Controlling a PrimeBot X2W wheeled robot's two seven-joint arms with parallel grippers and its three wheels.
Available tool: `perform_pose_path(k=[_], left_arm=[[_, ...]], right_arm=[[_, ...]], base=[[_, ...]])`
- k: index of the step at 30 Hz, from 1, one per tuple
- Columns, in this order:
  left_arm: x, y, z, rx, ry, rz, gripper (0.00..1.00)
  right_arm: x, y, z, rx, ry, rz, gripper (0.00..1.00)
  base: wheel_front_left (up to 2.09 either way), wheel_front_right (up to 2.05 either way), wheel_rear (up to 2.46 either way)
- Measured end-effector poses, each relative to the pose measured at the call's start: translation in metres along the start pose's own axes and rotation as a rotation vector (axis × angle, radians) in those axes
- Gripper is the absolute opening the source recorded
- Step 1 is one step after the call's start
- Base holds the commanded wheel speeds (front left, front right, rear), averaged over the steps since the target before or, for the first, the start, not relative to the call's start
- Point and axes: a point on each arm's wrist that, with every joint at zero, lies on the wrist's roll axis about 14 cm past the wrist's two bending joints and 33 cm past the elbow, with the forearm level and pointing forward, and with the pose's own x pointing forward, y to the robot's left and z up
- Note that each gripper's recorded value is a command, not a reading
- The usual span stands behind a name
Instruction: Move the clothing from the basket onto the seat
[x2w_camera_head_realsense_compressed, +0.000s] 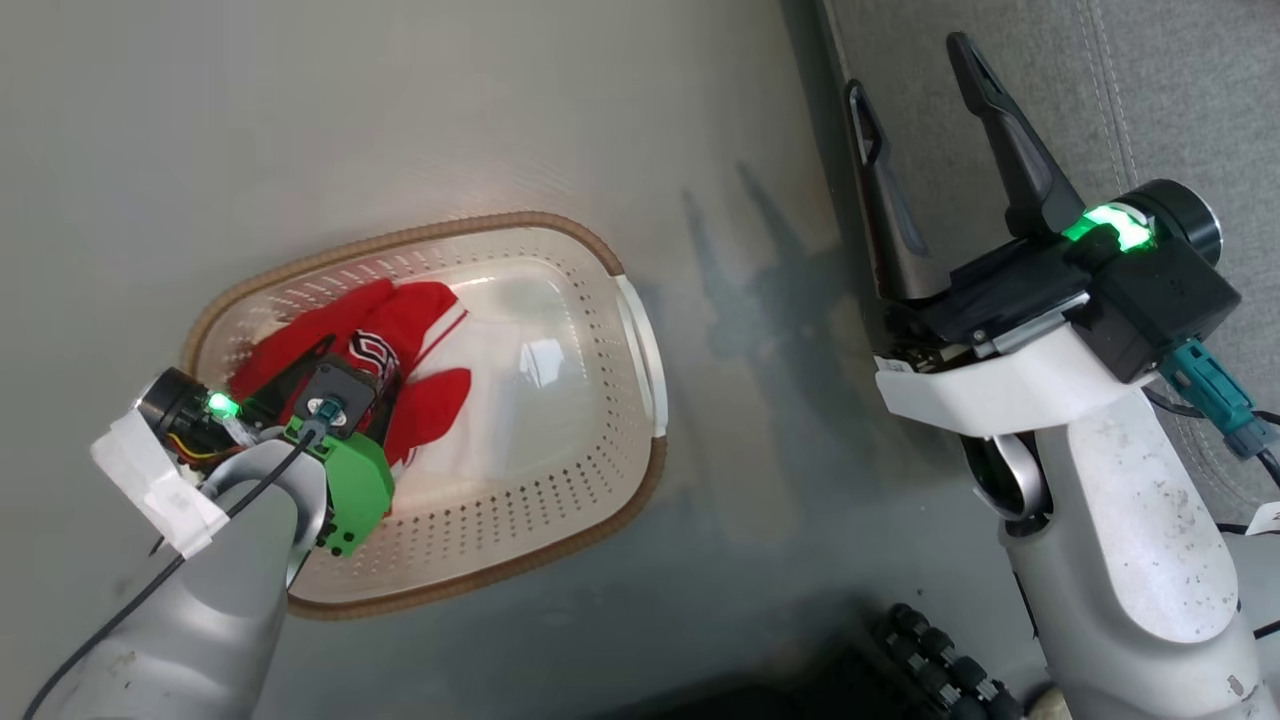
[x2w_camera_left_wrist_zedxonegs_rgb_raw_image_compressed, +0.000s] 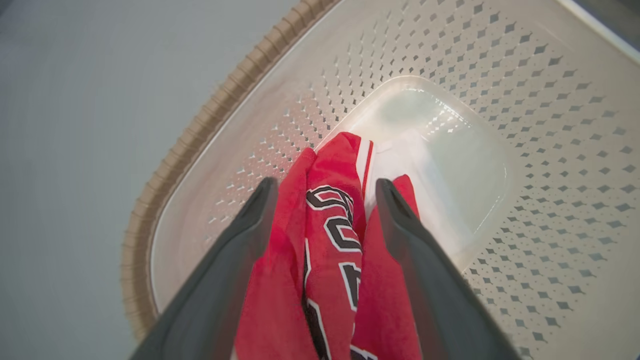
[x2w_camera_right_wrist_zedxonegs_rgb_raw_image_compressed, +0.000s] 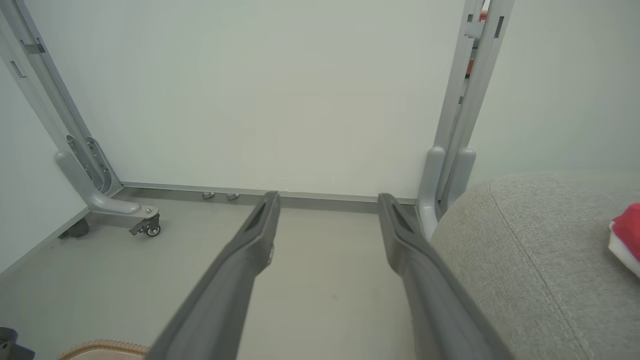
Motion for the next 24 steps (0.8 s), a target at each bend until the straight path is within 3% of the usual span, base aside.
perform_pose_path(k=[9, 24], left_arm=[[0.021, -0.016, -0.044, 0.090, 0.160, -0.086, 1.00], [0.040, -0.008, -0.077, 0.306, 0.354, -0.085, 1.00]], right_arm=[[-0.003, -0.015, -0.021, -0.013, 0.045, -0.033, 1.00], [-0.007, -0.026, -0.046, -0.018, 0.097, -0.057, 1.00]], base=[[0.00, 0.00, 0.00], [0.00, 0.00, 0.00]])
